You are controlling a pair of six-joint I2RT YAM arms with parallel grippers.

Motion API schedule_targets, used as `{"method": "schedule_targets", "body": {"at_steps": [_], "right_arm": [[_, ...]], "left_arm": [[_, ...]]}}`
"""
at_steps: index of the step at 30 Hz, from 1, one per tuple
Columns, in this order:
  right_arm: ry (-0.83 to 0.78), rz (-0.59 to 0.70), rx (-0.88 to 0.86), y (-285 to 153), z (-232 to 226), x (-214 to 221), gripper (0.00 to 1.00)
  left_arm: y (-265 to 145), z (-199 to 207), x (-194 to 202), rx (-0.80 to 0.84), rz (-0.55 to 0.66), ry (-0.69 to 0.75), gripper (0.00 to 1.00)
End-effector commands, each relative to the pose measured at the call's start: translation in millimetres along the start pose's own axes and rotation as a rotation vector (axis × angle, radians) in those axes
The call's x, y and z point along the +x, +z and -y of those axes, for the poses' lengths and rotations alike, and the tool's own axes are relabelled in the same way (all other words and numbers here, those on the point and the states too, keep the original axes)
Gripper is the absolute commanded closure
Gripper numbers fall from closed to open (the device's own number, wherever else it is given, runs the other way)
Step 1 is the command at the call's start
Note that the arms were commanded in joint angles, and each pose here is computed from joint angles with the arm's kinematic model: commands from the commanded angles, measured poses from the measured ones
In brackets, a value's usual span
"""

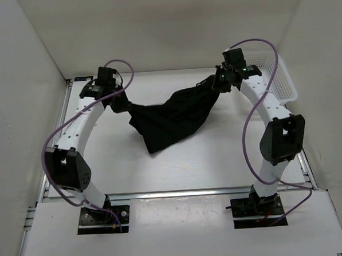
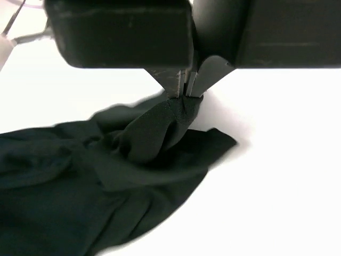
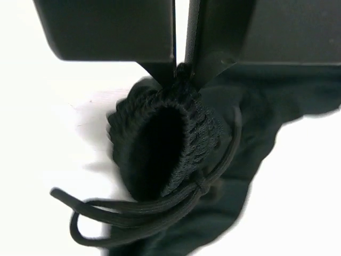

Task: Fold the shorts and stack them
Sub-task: Flatten the shorts out

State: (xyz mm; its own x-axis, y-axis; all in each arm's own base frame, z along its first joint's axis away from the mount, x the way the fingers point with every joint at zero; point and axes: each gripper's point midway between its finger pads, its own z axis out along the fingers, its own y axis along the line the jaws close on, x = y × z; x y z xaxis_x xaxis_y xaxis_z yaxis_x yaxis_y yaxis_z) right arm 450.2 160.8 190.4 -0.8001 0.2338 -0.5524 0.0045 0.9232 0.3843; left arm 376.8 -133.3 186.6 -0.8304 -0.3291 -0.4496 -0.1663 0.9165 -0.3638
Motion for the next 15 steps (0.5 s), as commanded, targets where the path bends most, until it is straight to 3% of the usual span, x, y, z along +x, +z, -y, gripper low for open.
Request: {"method": "schedule_targets", "body": {"at_steps": [1, 6, 10, 14, 15], "right_arm": [[-0.049, 0.07, -0.045, -56, -22, -15, 1.0], [-0.092, 0.103, -0.064, -106, -27, 3, 1.0], [-0.131, 0.223, -0.066, -168, -29, 2, 1.0], [-0.129, 0.281, -0.049, -194, -25, 1, 1.0], [-0.13, 0.289, -0.052, -197, -27, -1, 1.0]], "left_arm": [[-62, -2, -23, -0.002, 0.101, 0.04, 0.89], [-121, -2, -33, 0.034, 0.208, 0.024, 0.89], [-174, -7, -48, 0.057, 0.342, -0.002, 0.89], [-195, -8, -66, 0.062, 0.4, -0.011, 0.89], [-183, -12, -76, 0.043, 0.39, -0.013, 0.89]]}}
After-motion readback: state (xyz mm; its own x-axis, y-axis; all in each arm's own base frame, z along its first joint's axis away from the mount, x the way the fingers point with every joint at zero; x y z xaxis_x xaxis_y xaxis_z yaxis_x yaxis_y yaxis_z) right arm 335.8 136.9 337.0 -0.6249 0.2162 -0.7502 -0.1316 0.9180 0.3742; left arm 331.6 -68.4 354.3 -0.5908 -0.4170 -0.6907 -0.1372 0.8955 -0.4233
